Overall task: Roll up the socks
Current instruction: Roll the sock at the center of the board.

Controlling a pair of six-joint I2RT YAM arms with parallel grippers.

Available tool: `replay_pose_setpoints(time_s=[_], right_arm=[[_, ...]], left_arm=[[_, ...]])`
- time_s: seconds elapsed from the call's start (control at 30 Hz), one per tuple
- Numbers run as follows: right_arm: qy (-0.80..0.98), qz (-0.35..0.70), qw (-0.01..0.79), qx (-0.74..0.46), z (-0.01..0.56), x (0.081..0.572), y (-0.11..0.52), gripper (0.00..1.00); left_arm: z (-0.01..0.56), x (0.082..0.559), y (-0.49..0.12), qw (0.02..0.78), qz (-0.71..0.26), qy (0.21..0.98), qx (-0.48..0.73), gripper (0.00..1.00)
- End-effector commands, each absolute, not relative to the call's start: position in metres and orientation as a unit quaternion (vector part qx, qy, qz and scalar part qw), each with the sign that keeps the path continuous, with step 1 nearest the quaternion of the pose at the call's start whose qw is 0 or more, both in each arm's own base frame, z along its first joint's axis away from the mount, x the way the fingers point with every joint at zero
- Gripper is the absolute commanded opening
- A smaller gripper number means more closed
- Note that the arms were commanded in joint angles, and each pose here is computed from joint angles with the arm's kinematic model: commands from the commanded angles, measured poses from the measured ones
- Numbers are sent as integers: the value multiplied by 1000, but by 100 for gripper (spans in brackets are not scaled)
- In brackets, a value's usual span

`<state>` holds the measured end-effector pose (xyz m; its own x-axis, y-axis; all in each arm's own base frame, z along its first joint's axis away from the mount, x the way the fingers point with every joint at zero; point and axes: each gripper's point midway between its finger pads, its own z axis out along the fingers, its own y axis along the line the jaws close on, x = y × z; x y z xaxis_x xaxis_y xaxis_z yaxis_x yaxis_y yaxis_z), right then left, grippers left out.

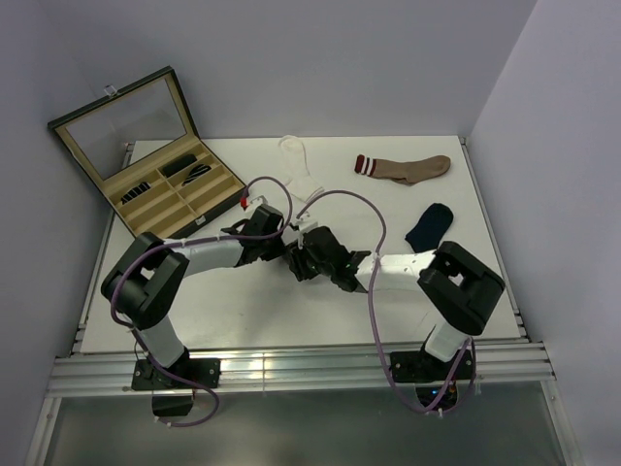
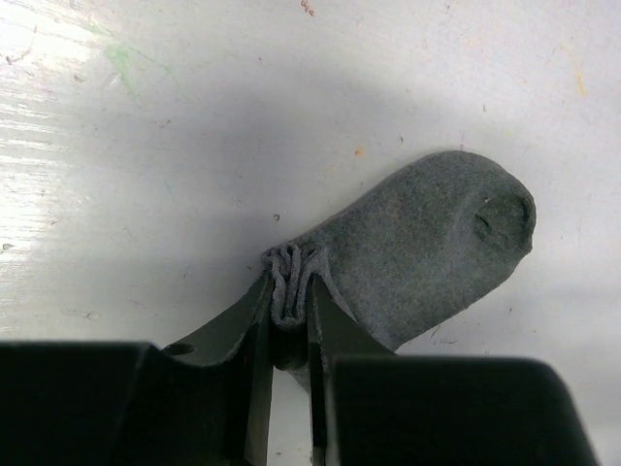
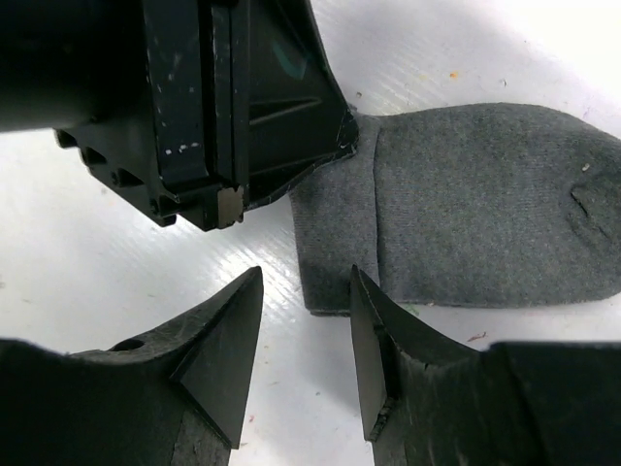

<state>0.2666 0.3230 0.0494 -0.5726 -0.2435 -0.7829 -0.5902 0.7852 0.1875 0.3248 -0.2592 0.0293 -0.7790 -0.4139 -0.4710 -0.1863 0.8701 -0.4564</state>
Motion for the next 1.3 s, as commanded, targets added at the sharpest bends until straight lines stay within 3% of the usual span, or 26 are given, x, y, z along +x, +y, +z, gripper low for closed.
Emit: replay_pose_setpoints(time_s=[0.0,0.23,0.4,0.5,0.53,0.57,0.63,0.73,0.77,0.8,0.83,0.87,0.97,1.27], right_arm=[[843,197,428,-260,50,278,328,49],[856,166,398,-286,28,271,333,49],[879,115,373,-273,7,272,318,43],[892,76,359,-266,-6,274,306,30],[894,73,354,-264,-8,274,303,16],[896,76,349,-264,-10,273,302,9],[898,98,343,-259,-8,271,302,0],[898,146,332,-247,2,271,305,0],[900,164,324,-240,2,268,305,0],[900,203,305,-236,5,266,308,0],[898,223,301,-230,8,267,310,0],[899,246,287,-220,8,264,311,0],[890,331,253,-187,17,262,313,0],[837,521,157,-58,38,270,303,0]], left_arm=[[26,325,-262,281,-188,926,-166,0],[27,325,-262,276,-186,927,-173,1],[31,325,-265,271,-195,925,-182,4],[33,325,-265,269,-197,923,-190,9],[35,325,-265,269,-199,922,-192,10],[35,325,-264,270,-199,922,-195,15],[37,325,-260,271,-196,919,-207,20],[43,325,-251,280,-200,911,-229,34],[45,325,-250,281,-204,908,-236,48],[48,326,-248,286,-212,903,-240,54],[50,328,-248,288,-216,901,-240,66],[52,328,-248,289,-220,900,-242,70],[55,331,-245,292,-224,897,-243,78],[71,331,-261,307,-284,883,-214,79]])
